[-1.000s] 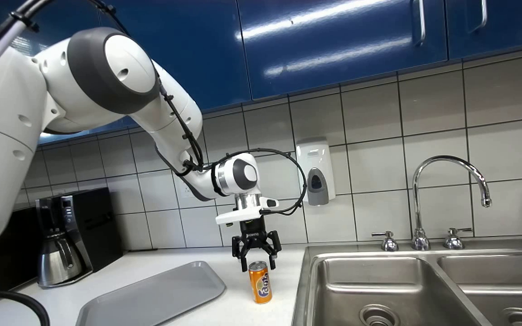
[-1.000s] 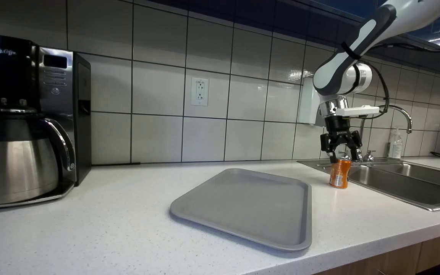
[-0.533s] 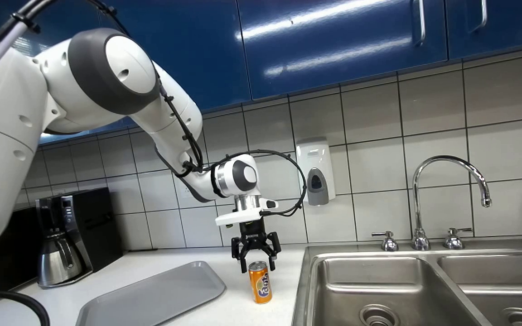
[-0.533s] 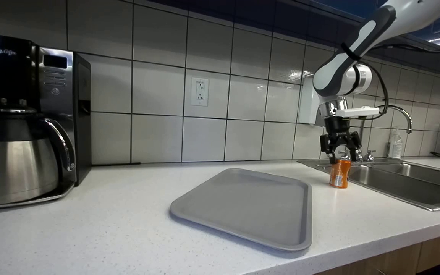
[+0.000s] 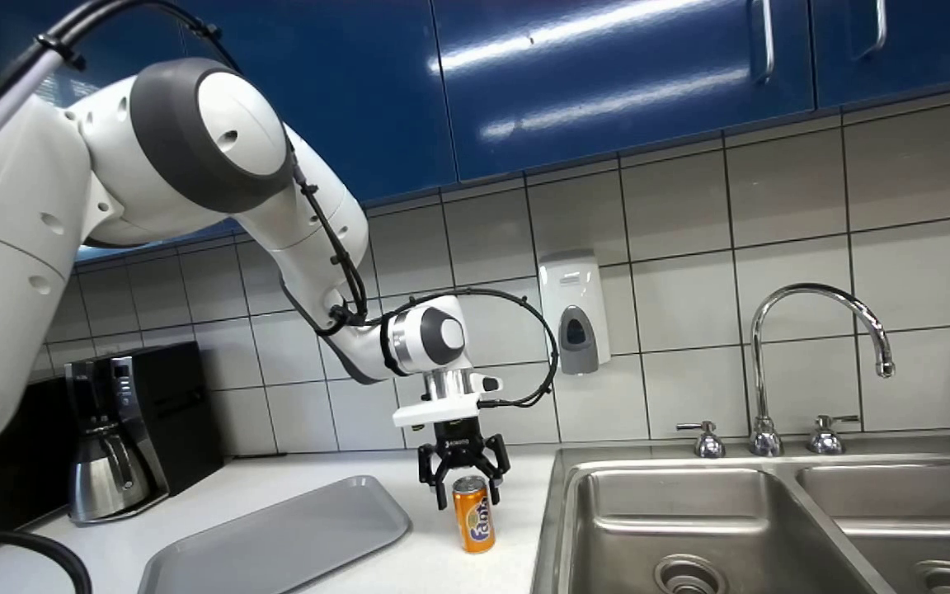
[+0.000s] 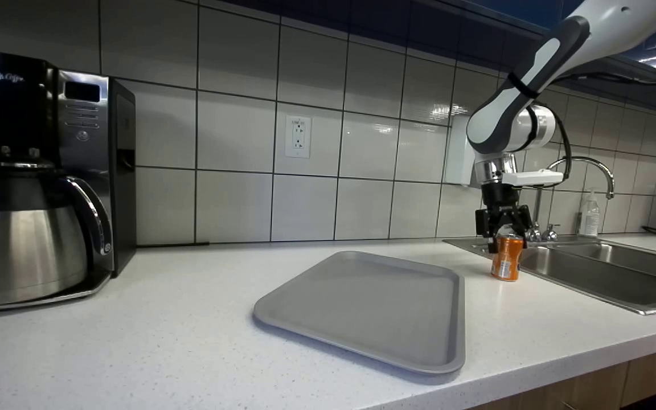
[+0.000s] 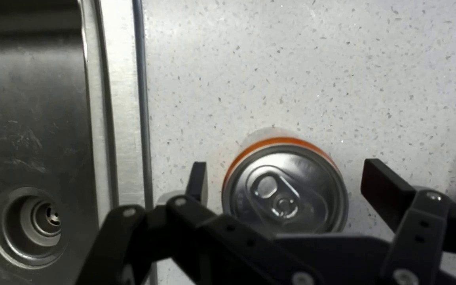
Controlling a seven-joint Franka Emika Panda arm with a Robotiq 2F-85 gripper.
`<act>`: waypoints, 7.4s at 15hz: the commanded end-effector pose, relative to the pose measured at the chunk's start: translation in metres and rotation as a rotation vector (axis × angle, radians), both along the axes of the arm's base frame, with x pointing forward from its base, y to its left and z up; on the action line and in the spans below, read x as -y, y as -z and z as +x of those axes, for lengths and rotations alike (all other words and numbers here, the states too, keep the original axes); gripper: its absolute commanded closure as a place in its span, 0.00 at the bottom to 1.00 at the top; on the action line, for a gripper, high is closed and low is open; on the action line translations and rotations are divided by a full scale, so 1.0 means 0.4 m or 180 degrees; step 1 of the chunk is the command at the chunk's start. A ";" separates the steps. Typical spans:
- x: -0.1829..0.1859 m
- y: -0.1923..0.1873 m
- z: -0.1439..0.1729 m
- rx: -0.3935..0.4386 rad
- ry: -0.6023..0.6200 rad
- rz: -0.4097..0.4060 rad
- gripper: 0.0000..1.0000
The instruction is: Put the can on the tray
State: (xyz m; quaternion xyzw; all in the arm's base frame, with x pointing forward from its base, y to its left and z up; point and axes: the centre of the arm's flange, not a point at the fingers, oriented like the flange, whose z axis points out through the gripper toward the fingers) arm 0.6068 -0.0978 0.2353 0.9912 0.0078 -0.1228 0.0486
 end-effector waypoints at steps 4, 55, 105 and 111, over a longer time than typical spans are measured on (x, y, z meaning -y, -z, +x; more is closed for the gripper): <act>0.012 -0.005 -0.018 0.0172 -0.0204 0.0047 0.00; -0.623 -0.058 -0.197 0.0522 -0.1104 0.0092 0.61; -0.518 -0.301 -0.350 0.1122 -0.0758 0.0077 0.00; -0.440 -0.313 -0.400 0.1122 -0.0537 0.0091 0.00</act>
